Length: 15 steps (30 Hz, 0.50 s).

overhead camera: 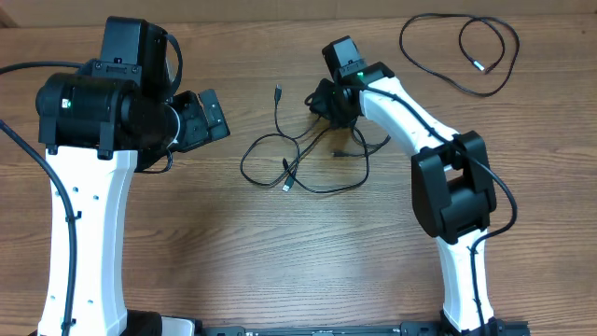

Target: Untangle cables

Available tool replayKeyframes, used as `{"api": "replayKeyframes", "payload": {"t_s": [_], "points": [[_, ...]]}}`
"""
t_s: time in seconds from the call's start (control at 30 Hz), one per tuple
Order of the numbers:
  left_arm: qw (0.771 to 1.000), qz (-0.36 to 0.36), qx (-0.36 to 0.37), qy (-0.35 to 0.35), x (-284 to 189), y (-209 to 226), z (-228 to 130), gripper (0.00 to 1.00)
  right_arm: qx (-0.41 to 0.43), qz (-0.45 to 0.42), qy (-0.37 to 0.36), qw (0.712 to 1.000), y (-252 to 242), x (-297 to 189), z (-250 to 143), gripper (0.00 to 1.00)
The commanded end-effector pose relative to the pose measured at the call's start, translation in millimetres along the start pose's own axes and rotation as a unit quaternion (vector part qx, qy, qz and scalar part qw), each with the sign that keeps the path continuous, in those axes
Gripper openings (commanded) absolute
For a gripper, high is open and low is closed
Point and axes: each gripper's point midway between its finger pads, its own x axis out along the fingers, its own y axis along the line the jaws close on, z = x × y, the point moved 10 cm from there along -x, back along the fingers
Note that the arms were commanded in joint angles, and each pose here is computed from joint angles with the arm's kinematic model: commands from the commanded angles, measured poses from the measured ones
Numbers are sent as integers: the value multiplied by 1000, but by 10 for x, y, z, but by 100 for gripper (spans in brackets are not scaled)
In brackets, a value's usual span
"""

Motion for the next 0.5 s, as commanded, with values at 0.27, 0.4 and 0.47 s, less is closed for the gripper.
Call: {"api": "replayKeyframes", "payload": {"t_s": [0.27, 0.4, 0.47], "points": [[1000, -1, 6, -7, 17, -17, 40, 100, 6, 5, -13, 1000, -53, -268, 190, 4], [1000, -1, 6, -7, 17, -17, 40, 100, -57, 46, -33, 997, 53, -670, 325, 4], [1000, -1, 6, -7, 17, -18, 42, 100, -95, 81, -46, 991, 139, -933, 367, 4]]}}
